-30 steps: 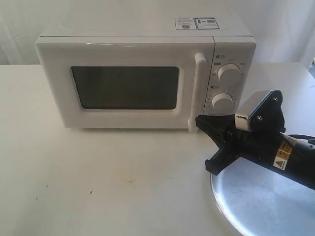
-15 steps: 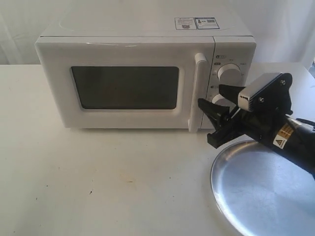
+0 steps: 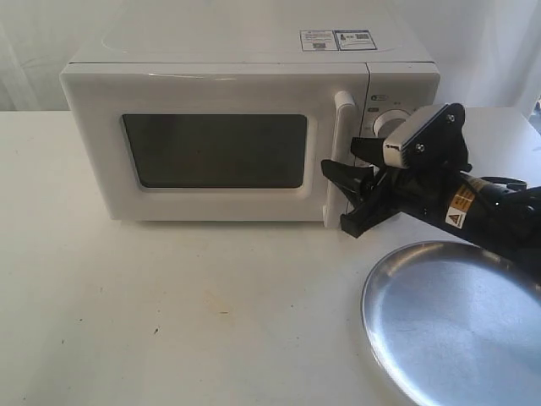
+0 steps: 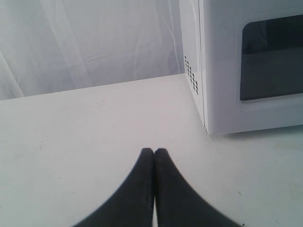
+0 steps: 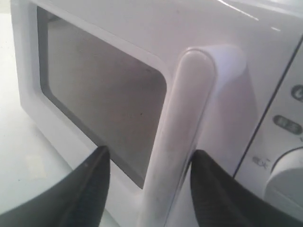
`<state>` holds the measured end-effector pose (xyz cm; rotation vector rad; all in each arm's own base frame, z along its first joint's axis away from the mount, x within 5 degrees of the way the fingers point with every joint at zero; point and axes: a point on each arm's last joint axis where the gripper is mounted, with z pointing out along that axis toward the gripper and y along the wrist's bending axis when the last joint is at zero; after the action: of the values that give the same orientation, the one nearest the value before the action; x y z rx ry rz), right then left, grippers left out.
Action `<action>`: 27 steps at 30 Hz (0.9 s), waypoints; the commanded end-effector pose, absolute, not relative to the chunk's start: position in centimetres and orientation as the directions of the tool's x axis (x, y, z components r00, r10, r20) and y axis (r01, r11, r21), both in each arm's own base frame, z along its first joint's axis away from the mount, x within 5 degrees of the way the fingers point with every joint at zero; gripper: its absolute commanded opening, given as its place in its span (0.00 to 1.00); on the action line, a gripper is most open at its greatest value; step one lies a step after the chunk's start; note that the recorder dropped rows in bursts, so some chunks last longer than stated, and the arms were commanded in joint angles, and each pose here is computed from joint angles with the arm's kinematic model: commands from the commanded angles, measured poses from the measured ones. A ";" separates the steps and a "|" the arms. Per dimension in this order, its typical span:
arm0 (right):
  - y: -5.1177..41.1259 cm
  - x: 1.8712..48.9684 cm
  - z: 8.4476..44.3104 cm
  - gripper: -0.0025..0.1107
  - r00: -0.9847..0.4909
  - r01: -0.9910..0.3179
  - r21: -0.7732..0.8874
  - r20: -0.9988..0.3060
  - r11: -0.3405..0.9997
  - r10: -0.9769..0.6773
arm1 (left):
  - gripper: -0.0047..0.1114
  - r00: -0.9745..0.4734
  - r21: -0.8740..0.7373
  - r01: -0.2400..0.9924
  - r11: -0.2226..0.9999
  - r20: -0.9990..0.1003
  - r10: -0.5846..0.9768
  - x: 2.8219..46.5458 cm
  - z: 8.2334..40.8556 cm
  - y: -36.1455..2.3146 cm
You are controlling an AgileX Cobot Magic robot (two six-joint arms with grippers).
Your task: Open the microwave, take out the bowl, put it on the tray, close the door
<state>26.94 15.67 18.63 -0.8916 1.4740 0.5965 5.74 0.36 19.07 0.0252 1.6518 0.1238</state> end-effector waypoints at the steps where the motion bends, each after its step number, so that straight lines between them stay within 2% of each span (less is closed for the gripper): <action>1: 16.4 28.2 18.4 0.42 0.034 -0.834 -0.125 -0.984 0.538 -0.176 | 0.04 -0.076 0.088 -0.059 0.994 -0.994 0.084 5.7 19.2 0.3; 3: 16.6 28.8 18.3 0.39 0.026 -0.835 -0.117 -0.985 0.538 -0.173 | 0.04 -0.076 0.088 -0.059 0.994 -0.994 0.084 5.7 19.2 0.3; 4: 16.6 28.9 18.2 0.33 0.025 -0.835 -0.116 -0.985 0.538 -0.173 | 0.04 -0.076 0.088 -0.059 0.994 -0.994 0.084 5.7 19.2 0.3; 5: 16.7 29.0 18.1 0.26 0.022 -0.835 -0.114 -0.984 0.538 -0.174 | 0.04 -0.076 0.088 -0.059 0.994 -0.994 0.084 5.7 19.2 0.3; 7: 16.7 28.9 18.1 0.03 0.031 -0.838 -0.119 -0.985 0.533 -0.171 | 0.04 -0.076 0.088 -0.059 0.994 -0.994 0.084 5.7 19.2 0.3; 11: 16.9 28.6 18.0 0.02 0.056 -0.861 -0.141 -0.981 0.489 -0.184 | 0.04 -0.076 0.088 -0.059 0.994 -0.994 0.084 5.7 19.2 0.3; 17: 17.8 26.0 18.6 0.02 0.161 -0.964 -0.180 -0.981 0.194 -0.108 | 0.04 -0.076 0.088 -0.059 0.994 -0.994 0.084 5.7 19.2 0.3; 19: 17.6 25.3 18.2 0.02 0.177 -0.976 -0.192 -0.975 0.106 -0.135 | 0.04 -0.076 0.088 -0.059 0.994 -0.994 0.084 5.7 19.2 0.3; 27: 17.3 24.0 17.4 0.02 0.192 -0.981 -0.194 -0.964 -0.007 -0.184 | 0.04 -0.076 0.088 -0.059 0.994 -0.994 0.084 5.7 19.2 0.3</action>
<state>29.03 15.94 17.82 -0.9849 1.4674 0.7409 5.74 0.36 19.07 0.0252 1.6518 0.1238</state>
